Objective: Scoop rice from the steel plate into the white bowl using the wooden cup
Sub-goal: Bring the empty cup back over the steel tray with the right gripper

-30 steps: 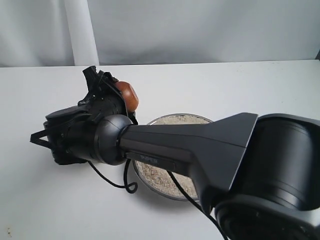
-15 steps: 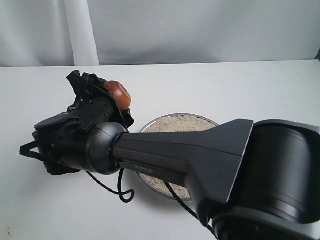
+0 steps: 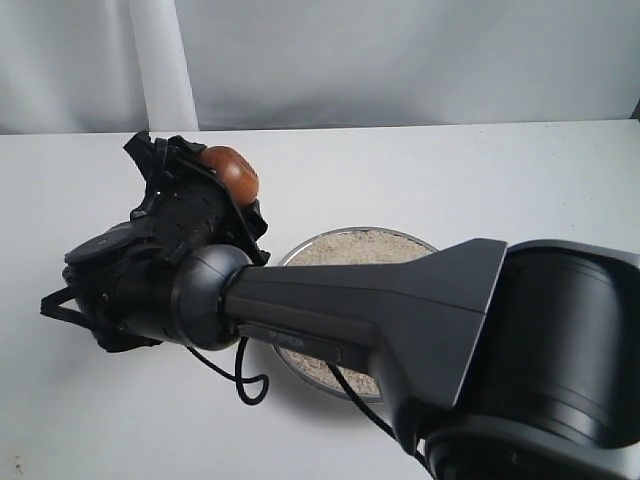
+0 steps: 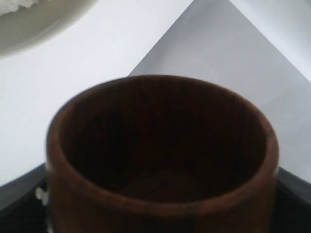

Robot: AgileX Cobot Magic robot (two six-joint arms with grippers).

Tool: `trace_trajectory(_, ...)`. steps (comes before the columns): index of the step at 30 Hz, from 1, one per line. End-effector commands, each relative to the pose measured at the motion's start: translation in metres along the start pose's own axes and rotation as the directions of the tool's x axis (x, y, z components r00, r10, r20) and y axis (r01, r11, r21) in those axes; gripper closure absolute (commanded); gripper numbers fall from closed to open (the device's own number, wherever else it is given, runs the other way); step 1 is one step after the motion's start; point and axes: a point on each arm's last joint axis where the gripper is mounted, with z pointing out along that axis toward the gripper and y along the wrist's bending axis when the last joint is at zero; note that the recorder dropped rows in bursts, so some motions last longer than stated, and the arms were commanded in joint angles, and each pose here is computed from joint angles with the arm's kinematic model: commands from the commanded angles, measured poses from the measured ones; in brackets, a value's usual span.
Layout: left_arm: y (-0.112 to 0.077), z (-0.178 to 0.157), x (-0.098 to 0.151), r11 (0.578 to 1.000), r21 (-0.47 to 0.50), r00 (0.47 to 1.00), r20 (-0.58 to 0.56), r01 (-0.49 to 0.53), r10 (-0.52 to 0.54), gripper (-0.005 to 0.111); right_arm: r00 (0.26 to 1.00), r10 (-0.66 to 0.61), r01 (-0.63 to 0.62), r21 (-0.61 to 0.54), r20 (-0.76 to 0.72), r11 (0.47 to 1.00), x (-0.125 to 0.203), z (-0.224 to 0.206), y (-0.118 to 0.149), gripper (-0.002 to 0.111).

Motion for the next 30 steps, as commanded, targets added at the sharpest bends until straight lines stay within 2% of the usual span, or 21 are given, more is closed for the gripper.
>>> trace_trajectory(1, 0.0, 0.0, 0.0, 1.0, 0.007, 1.0, 0.0, 0.006, -0.006, 0.107, 0.993, 0.115, -0.115, 0.019, -0.021, 0.993, 0.022, -0.011, -0.016, 0.108)
trace_trajectory(3, 0.0, 0.0, 0.0, 1.0, 0.007, 1.0, 0.0, 0.006, -0.006, 0.107, 0.97, 0.242, -0.241, -0.038, 0.015, 0.97, 0.039, -0.023, -0.025, 0.108)
trace_trajectory(4, 0.0, 0.0, 0.0, 1.0, 0.007, 1.0, 0.0, 0.006, -0.006, 0.107, 0.942, 0.329, -0.321, -0.111, 0.062, 0.941, 0.052, -0.032, -0.029, 0.108)
trace_trajectory(5, 0.0, 0.0, 0.0, 1.0, 0.007, 1.0, 0.0, 0.006, -0.006, 0.107, 0.891, 0.439, -0.411, -0.209, 0.115, 0.888, 0.066, -0.039, -0.034, 0.108)
trace_trajectory(6, 0.0, 0.0, 0.0, 1.0, 0.007, 1.0, 0.0, 0.006, -0.006, 0.107, 0.851, 0.503, -0.457, -0.261, 0.149, 0.85, 0.074, -0.043, -0.037, 0.108)
trace_trajectory(7, 0.0, 0.0, 0.0, 1.0, 0.007, 1.0, 0.0, 0.006, -0.006, 0.107, 0.779, 0.6, -0.521, -0.342, 0.184, 0.782, 0.09, -0.05, -0.042, 0.108)
trace_trajectory(9, 0.0, 0.0, 0.0, 1.0, 0.007, 1.0, 0.0, 0.006, -0.006, 0.107, 0.7, 0.692, -0.586, -0.411, 0.178, 0.698, 0.118, -0.053, -0.048, 0.108)
trace_trajectory(13, 0.0, 0.0, 0.0, 1.0, 0.007, 1.0, 0.0, 0.006, -0.006, 0.107, 0.694, 0.72, -0.632, -0.471, 0.008, 0.615, 0.162, -0.044, -0.037, 0.108)
trace_trajectory(19, 0.0, 0.0, 0.0, 1.0, 0.007, 1.0, 0.0, 0.006, -0.006, 0.107, 0.665, 0.744, -0.663, -0.51, -0.065, 0.548, 0.177, -0.018, -0.025, 0.108)
trace_trajectory(21, 0.0, 0.0, 0.0, 1.0, 0.007, 1.0, 0.0, 0.006, -0.006, 0.107, 0.674, 0.735, -0.654, -0.522, -0.073, 0.548, 0.176, -0.011, -0.021, 0.108)
trace_trajectory(23, 0.0, 0.0, 0.0, 1.0, 0.007, 1.0, 0.0, 0.006, -0.006, 0.107, 0.701, 0.71, -0.633, -0.524, -0.075, 0.57, 0.175, -0.004, -0.017, 0.108)
trace_trajectory(30, 0.0, 0.0, 0.0, 1.0, 0.007, 1.0, 0.0, 0.006, -0.006, 0.107, 0.896, 0.441, -0.4, -0.529, -0.054, 0.748, 0.16, 0.016, 0.018, 0.108)
